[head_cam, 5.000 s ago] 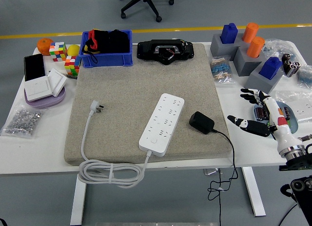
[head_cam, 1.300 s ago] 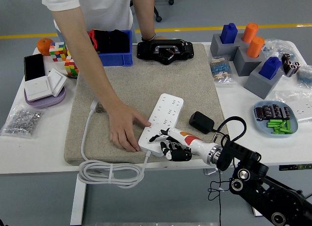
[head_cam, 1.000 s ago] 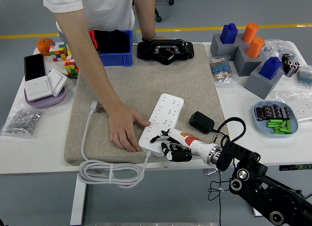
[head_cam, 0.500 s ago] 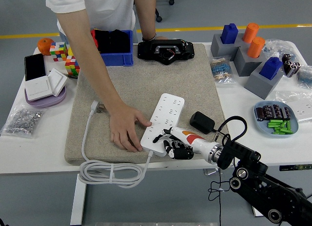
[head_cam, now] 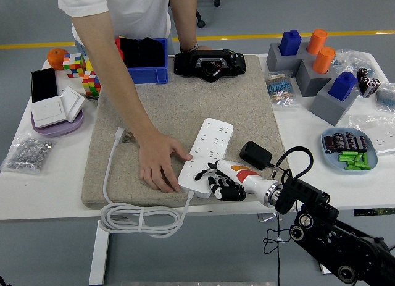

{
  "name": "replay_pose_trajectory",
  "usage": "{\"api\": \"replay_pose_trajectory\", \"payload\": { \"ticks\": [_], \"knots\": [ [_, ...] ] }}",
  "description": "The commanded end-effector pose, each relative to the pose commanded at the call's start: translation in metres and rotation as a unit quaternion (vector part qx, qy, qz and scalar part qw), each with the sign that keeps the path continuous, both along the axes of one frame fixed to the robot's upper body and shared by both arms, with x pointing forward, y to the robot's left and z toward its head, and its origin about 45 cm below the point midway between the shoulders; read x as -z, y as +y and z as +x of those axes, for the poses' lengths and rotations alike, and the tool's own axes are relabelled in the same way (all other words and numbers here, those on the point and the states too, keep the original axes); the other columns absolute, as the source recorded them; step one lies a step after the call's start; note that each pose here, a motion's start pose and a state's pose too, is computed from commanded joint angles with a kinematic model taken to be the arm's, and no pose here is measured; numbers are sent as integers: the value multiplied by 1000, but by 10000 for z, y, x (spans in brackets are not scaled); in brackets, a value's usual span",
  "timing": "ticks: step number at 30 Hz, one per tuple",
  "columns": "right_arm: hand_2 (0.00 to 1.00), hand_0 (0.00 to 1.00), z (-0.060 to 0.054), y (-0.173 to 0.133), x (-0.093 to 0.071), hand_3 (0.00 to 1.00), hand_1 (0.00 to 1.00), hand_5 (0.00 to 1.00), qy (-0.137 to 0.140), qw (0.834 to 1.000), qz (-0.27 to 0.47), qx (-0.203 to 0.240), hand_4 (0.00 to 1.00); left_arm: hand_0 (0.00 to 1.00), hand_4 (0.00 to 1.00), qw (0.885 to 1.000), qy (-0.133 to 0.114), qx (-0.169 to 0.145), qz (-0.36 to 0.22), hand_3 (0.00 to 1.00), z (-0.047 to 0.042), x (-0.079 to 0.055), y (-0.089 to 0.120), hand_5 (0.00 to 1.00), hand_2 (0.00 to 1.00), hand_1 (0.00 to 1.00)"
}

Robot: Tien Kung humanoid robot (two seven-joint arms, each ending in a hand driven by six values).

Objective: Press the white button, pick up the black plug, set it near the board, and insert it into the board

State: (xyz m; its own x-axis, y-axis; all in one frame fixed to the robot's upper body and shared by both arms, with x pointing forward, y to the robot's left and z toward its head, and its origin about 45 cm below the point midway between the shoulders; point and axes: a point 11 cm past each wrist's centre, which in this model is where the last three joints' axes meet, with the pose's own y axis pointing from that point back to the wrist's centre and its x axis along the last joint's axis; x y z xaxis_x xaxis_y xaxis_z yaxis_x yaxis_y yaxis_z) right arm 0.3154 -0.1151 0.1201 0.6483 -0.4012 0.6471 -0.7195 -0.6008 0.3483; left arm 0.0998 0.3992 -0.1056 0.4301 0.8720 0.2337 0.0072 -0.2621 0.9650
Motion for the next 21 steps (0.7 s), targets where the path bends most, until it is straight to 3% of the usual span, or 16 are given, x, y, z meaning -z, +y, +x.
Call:
{"api": "replay_pose_trajectory", "payload": {
  "ticks": [21],
  "knots": [
    [51, 2, 0, -4, 0, 668, 2, 2, -34, 999, -31, -20, 240, 691, 559, 1000, 1, 0, 0, 640, -3, 1, -1, 204, 612, 636]
  ]
}}
